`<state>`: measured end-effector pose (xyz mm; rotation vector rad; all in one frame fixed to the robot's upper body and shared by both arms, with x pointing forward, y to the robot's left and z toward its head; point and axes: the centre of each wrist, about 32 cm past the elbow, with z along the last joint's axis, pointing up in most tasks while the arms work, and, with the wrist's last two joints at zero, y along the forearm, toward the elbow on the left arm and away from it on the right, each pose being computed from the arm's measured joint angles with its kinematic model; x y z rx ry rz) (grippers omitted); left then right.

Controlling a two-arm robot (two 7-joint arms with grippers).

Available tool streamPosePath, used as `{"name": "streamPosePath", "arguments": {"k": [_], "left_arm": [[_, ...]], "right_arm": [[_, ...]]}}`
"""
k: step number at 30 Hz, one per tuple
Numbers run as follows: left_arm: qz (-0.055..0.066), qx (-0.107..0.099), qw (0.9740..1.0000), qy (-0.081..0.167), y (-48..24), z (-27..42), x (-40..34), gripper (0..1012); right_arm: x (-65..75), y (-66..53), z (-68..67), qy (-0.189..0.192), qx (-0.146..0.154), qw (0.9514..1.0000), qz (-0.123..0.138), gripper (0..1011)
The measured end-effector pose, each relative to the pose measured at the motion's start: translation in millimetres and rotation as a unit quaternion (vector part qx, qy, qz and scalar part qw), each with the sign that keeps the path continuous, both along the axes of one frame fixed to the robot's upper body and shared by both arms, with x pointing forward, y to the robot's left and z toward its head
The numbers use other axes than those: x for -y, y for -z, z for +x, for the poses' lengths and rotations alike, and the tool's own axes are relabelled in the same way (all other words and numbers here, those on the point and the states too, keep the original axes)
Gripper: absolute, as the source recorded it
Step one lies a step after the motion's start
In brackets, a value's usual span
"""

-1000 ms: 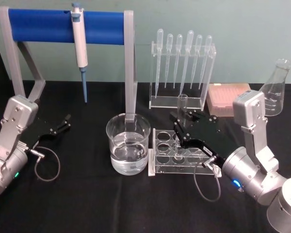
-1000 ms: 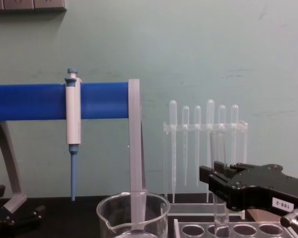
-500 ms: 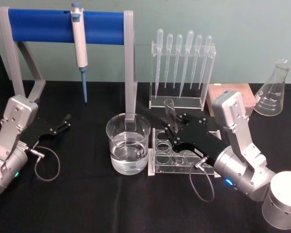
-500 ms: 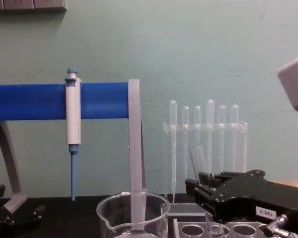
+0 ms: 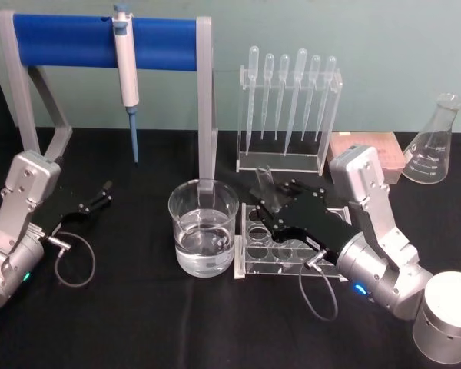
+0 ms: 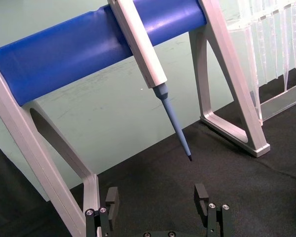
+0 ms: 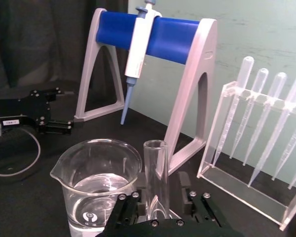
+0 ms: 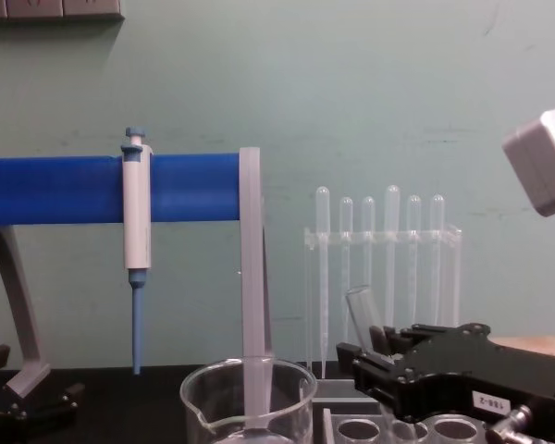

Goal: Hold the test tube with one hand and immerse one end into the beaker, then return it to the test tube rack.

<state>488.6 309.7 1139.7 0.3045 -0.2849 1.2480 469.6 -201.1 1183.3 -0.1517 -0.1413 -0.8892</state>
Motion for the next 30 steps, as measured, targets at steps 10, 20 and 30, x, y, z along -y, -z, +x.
{"name": "streamPosePath", "arguments": {"k": [10, 20, 30], "left_arm": [[0.0, 0.0, 1.0, 0.0, 0.0, 0.0, 0.0, 1000], [0.0, 0.0, 1.0, 0.0, 0.0, 0.0, 0.0, 1000], [0.0, 0.0, 1.0, 0.0, 0.0, 0.0, 0.0, 1000]], "right_arm": [[17.5, -3.5, -26.1, 0.036, -0.006, 0.9991, 0.019, 671], [55.1, 4.0, -48.3, 0.119, 0.002, 0.9923, 0.037, 954], [77.9, 40.3, -30.3, 0.241, 0.031, 0.9698, 0.024, 1002]]}}
